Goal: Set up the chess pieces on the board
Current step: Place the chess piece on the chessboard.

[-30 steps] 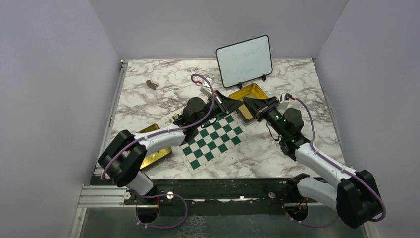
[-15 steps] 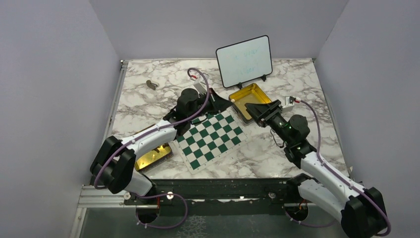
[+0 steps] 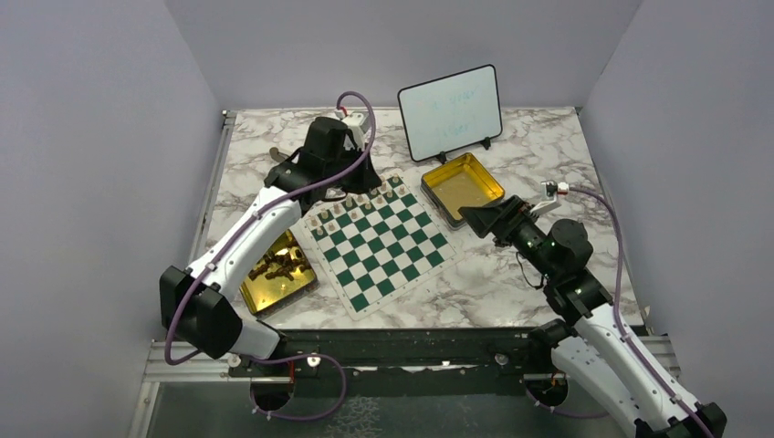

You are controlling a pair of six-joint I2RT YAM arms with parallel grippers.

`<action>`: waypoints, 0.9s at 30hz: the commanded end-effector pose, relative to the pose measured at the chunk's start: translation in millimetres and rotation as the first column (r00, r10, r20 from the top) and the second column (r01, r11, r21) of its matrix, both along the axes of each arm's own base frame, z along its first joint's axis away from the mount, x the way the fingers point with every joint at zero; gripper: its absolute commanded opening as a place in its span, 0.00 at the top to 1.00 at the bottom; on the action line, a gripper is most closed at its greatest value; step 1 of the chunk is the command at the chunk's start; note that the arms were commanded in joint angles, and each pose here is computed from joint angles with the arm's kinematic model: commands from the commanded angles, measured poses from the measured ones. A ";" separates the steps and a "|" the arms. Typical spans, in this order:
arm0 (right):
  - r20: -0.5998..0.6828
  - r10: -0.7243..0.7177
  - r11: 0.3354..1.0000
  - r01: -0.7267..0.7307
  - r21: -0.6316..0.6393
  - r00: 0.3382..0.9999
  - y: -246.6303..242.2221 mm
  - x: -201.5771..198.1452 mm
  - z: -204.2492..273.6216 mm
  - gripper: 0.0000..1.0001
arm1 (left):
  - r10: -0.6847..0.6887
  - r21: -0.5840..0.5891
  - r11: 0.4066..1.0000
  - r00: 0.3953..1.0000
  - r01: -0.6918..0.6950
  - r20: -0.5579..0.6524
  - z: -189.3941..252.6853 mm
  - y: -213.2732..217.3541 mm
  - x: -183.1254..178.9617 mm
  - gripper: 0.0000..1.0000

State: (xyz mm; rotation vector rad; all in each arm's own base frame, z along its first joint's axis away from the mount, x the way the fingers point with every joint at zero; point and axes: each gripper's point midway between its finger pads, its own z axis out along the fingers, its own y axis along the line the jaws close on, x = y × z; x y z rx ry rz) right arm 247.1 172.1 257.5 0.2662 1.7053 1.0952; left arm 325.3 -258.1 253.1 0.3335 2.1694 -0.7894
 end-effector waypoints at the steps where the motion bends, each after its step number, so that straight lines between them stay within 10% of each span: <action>1: -0.016 -0.003 0.987 0.000 -0.160 1.000 -10.5 -7.9 -12.2 0.00 | -0.001 0.270 0.962 0.990 0.040 -0.141 -43.7 44.1 -10.7 1.00; 27: 0.123 -0.088 0.963 0.116 -0.244 0.988 -44.1 -28.8 26.9 0.00 | 0.148 0.579 0.804 0.899 0.133 -0.412 -161.3 120.3 20.6 1.00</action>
